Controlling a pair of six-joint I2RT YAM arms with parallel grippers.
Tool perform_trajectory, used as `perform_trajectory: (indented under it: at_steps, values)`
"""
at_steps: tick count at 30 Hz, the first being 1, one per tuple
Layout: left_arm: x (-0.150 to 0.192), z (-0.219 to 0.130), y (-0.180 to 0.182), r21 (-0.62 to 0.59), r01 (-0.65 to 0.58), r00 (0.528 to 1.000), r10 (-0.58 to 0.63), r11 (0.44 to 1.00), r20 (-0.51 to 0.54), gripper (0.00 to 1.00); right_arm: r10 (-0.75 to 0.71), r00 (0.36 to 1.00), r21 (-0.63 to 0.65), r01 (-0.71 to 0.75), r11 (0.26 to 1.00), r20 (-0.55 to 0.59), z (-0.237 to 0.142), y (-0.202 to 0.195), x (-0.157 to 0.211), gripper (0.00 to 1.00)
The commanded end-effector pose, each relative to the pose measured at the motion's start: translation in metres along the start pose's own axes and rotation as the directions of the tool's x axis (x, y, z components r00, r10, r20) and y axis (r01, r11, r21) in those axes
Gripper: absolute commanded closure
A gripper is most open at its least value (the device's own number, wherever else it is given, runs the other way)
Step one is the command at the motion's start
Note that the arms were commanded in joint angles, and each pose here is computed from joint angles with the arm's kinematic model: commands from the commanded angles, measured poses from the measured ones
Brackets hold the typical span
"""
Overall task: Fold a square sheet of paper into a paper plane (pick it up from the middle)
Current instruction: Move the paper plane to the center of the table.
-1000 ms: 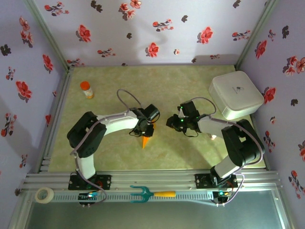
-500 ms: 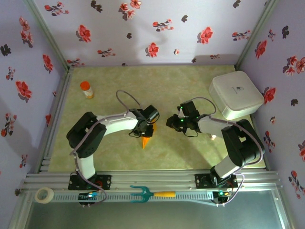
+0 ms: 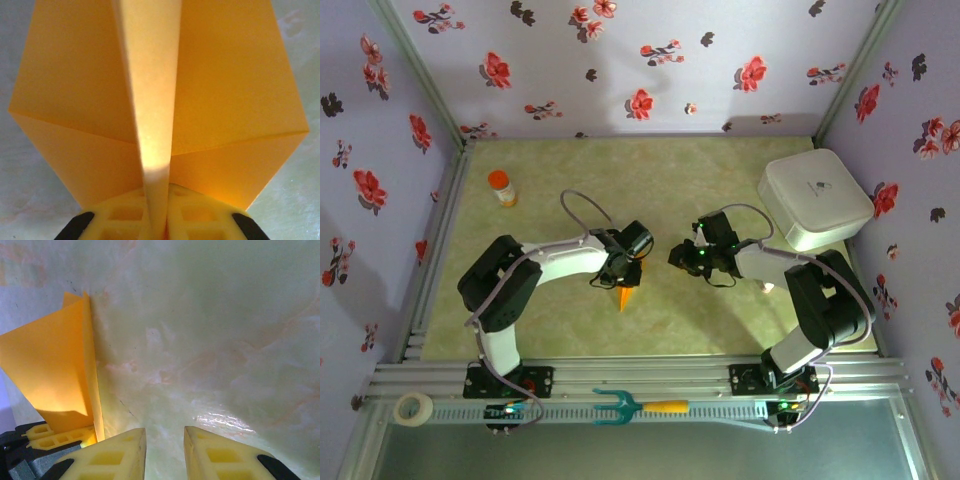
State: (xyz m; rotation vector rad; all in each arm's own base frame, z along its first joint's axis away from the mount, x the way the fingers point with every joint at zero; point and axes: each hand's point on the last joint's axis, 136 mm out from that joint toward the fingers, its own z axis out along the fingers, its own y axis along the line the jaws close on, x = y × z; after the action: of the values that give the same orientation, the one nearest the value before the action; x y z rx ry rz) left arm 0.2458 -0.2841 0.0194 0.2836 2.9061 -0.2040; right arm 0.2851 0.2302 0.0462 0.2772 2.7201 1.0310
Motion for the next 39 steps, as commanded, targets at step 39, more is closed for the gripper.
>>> perform_trajectory:
  at_steps: [39]
  values:
    - [-0.008, 0.016, 0.015, -0.246, 0.085, 0.996, -0.089, 0.965, -0.003, 0.62, -0.013, 0.997, 0.009, 0.012, 1.000, 0.071, -0.038, -0.002, -0.008, 0.69]
